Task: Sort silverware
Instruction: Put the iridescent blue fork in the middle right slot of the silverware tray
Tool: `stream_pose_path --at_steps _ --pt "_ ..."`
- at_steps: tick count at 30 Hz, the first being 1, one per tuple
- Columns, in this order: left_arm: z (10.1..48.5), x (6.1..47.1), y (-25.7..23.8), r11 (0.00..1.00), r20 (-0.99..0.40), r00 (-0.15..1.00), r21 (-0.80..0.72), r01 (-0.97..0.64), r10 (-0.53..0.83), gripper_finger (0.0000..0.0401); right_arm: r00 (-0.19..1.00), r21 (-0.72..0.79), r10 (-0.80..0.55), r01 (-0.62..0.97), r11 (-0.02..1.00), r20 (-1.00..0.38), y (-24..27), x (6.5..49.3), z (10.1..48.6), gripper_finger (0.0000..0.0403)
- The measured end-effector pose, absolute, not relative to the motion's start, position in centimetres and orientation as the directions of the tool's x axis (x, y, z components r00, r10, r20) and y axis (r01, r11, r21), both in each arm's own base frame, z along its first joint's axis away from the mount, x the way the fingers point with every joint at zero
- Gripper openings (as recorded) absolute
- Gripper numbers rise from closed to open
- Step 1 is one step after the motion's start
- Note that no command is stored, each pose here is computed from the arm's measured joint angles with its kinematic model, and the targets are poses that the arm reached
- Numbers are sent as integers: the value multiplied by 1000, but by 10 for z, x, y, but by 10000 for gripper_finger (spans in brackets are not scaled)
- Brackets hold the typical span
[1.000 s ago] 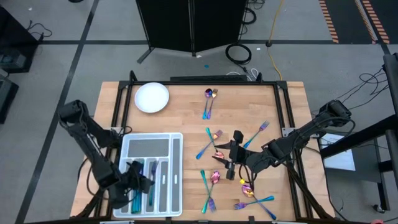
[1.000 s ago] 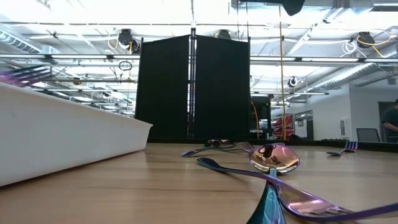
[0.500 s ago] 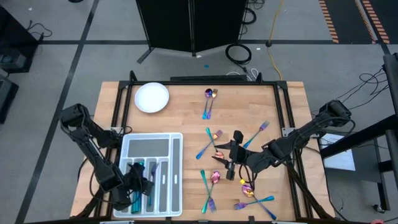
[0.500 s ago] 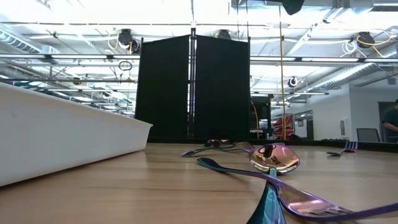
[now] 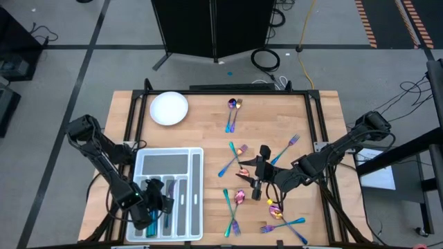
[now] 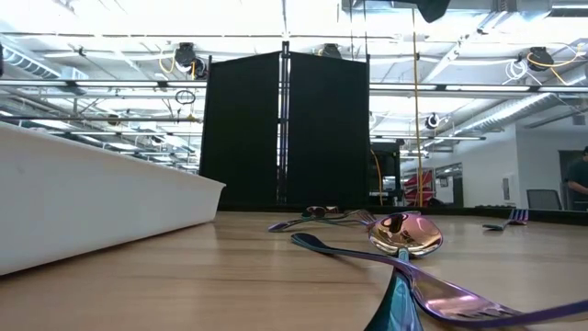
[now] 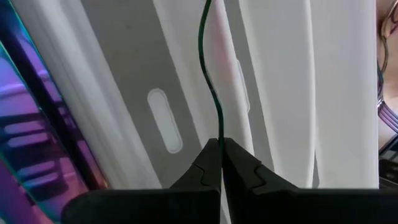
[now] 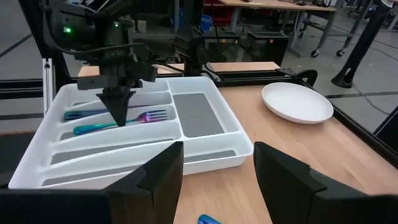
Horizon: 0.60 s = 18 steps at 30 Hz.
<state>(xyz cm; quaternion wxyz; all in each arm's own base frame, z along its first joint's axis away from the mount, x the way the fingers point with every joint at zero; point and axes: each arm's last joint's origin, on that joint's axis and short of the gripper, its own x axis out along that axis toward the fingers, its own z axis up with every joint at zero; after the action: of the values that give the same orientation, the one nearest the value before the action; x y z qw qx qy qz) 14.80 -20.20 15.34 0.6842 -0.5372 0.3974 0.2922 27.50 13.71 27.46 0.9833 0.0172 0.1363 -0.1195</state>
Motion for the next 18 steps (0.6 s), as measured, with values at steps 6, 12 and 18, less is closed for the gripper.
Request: stream_pose_path --at_steps 6,12,18 --pt "153 148 -202 252 -860 509 -499 -829 -31 11 932 6 -232 243 970 -278 137 275 274 185" --pt "153 147 -202 253 -867 496 -489 -835 -42 44 932 6 -232 243 970 -278 137 275 274 185" --pt "153 148 -203 250 -867 496 -493 -833 -55 68 932 6 -232 243 970 -278 137 275 274 185"
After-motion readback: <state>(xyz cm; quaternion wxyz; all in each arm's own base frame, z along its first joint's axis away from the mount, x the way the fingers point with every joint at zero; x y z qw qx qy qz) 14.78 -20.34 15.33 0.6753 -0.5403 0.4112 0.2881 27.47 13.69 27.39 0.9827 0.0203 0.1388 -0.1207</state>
